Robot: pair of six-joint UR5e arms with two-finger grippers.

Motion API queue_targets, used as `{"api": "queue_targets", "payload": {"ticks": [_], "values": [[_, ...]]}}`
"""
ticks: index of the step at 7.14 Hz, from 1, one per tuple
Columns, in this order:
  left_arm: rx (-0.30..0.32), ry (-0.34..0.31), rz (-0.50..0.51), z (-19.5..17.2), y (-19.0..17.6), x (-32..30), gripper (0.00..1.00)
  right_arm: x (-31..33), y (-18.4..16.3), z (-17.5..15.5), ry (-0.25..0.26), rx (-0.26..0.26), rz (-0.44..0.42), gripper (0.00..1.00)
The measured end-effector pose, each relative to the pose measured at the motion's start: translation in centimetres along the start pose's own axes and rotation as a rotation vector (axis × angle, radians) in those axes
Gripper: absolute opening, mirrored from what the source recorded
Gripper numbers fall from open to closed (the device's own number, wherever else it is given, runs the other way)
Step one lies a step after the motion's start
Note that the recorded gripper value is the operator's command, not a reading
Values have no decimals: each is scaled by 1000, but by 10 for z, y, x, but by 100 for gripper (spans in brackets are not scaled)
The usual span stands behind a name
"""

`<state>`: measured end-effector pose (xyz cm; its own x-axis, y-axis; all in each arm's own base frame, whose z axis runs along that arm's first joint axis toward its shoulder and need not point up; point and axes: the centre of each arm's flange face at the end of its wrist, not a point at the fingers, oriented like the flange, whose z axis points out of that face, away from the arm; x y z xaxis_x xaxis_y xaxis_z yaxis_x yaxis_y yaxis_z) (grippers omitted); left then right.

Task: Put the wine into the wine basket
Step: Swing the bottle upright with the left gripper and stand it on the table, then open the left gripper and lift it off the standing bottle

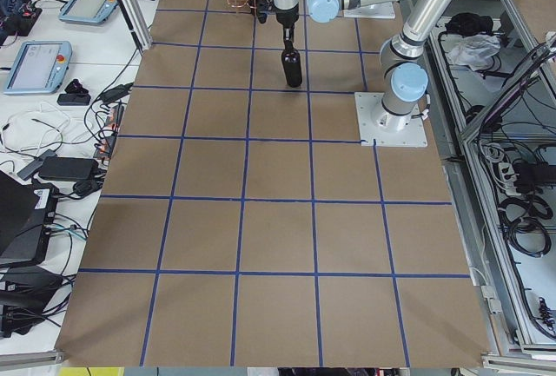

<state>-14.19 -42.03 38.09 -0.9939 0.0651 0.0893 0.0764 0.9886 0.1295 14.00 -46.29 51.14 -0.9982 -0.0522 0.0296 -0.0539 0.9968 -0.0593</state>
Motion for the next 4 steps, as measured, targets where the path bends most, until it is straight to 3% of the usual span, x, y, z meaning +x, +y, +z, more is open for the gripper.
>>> {"api": "queue_targets", "payload": {"ticks": [1, 2, 3, 4], "values": [[-11, -2, 2, 2, 1, 1, 0, 0, 1, 2, 0, -3, 0, 100], [-22, -2, 2, 5, 0, 1, 28, 0, 2, 2, 1, -4, 0, 100], [-32, -2, 2, 7, 0, 1, 75, 0, 3, 2, 1, -3, 0, 100], [-37, -2, 0, 8, -1, 1, 100, 0, 3, 2, 1, -3, 0, 100]]}}
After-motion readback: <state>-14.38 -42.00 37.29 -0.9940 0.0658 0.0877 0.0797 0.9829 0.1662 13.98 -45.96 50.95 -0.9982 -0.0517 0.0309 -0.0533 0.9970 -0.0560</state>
